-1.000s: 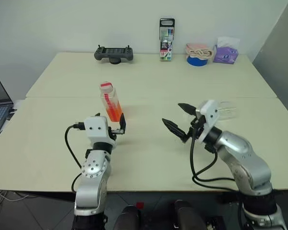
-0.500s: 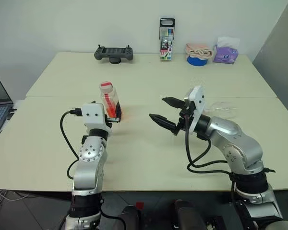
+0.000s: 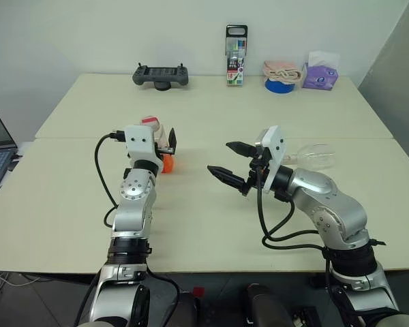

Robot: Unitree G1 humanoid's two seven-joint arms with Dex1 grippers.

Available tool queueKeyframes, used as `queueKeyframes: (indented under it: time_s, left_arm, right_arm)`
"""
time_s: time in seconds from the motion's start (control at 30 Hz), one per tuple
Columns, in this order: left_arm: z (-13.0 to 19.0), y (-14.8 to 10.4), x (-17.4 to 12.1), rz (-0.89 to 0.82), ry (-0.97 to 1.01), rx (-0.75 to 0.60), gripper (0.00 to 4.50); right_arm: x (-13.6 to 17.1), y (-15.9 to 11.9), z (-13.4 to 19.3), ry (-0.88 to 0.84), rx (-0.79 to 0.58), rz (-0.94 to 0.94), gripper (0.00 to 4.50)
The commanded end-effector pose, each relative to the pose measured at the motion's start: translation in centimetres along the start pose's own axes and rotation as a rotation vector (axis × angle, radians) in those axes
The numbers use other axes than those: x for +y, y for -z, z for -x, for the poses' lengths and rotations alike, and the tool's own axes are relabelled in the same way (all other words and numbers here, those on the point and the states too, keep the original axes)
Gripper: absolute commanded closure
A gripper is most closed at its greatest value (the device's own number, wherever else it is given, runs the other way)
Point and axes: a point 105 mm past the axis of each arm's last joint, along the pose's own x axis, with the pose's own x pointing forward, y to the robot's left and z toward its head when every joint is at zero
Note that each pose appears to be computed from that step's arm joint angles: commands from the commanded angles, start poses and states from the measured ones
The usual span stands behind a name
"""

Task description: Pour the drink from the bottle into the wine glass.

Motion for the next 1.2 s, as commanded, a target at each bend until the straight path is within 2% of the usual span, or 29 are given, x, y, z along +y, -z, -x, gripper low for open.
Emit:
queueKeyframes:
  time_s: [0.03,0.2,0.3,0.43,0.5,0.63,0.77,1.03,1.2]
  left_arm:
    - [-0.3,-1.3,-0.3,-0.004,0.024,-0.067,0.0]
    - [-0.1,-1.0,-0.5,-0.003,0.021,-0.066,0.0]
    - [0.0,-0.8,-0.4,-0.001,0.011,-0.061,0.59]
    - [0.0,-0.7,-0.2,-0.004,-0.002,-0.058,1.88]
    - [0.0,-0.6,-0.1,-0.008,-0.008,-0.057,2.34]
    - [-0.2,-0.9,0.1,-0.024,0.004,-0.074,2.35]
    - [-0.5,-3.4,-3.7,0.077,0.27,-0.132,2.35]
    - [4.2,-2.7,-9.2,0.036,0.645,-0.069,2.35]
    - [7.3,-3.5,-11.3,0.07,0.784,-0.083,2.35]
  right_arm:
    - [0.5,-0.7,0.3,-0.003,-0.021,0.042,0.01]
    - [0.3,-0.6,0.5,0.006,-0.017,0.043,0.01]
    - [0.4,-0.6,0.4,0.004,-0.017,0.043,0.0]
    - [0.5,-0.7,0.3,0.001,-0.02,0.043,0.0]
    - [0.5,-0.7,0.2,0.001,-0.023,0.043,0.0]
    - [0.2,-1.0,0.2,0.008,-0.024,0.054,0.0]
    - [-1.0,-3.5,0.7,0.034,-0.059,0.073,0.0]
    - [1.4,-6.2,2.1,-0.144,-0.057,-0.002,0.0]
    - [0.8,-6.4,2.0,-0.097,-0.009,0.025,0.0]
